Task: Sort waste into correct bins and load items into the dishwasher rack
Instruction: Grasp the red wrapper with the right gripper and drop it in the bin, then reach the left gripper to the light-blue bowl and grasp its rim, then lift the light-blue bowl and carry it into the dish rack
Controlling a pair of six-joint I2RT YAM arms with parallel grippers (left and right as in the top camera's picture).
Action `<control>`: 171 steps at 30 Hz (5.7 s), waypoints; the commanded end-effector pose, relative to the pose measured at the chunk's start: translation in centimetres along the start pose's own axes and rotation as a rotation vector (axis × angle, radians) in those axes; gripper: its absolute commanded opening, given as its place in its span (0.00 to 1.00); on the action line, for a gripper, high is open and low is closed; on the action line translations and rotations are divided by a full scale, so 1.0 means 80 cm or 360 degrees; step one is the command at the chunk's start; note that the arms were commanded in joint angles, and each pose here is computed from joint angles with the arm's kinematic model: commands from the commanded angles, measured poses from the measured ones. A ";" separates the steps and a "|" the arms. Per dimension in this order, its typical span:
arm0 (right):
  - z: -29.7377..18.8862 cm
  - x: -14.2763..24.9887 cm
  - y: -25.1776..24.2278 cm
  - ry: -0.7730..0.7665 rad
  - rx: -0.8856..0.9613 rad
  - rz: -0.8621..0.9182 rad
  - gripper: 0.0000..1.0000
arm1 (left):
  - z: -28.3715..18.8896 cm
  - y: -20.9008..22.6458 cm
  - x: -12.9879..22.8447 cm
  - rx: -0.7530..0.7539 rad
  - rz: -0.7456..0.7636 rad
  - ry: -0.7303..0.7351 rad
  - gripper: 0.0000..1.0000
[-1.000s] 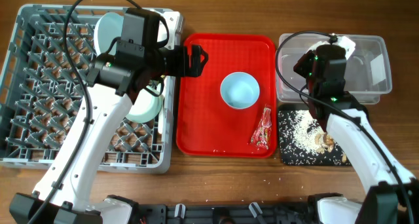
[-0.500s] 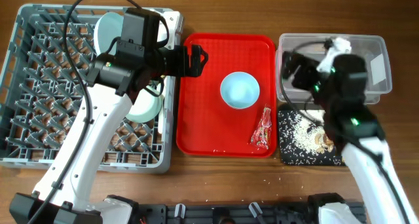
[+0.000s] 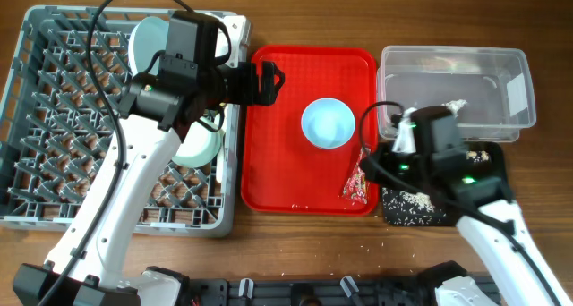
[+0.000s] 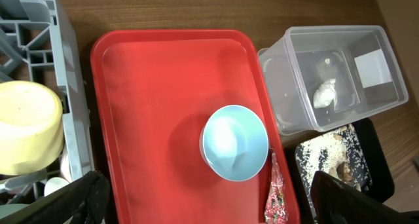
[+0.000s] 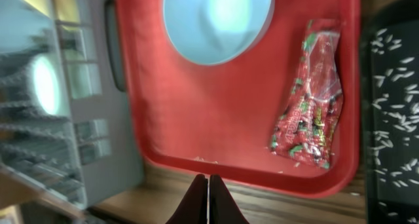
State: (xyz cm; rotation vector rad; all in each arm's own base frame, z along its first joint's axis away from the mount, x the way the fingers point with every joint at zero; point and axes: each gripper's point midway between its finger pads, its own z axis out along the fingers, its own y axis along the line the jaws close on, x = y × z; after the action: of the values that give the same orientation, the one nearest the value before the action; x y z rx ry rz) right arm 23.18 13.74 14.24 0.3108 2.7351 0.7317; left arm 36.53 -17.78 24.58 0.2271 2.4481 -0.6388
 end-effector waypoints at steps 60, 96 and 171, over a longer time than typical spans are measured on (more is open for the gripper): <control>-0.018 -0.279 -0.141 -0.1325 0.1040 0.0430 0.20 | 0.000 -0.003 -0.001 0.0015 -0.0011 -0.0002 1.00; -0.056 -0.291 -0.117 -0.1214 0.1155 -0.0180 1.00 | 0.061 -0.109 0.096 0.0326 0.0092 0.0462 0.40; -0.055 -0.291 -0.117 -0.1214 0.1154 -0.0180 1.00 | 0.183 -0.069 0.260 -0.0479 0.0332 0.0852 0.23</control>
State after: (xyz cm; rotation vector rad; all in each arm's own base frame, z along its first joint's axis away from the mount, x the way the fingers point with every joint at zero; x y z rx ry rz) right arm 42.15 -2.86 17.70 0.4723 2.1383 -0.3993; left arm 25.31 -29.88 4.46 0.6089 2.9499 -0.1355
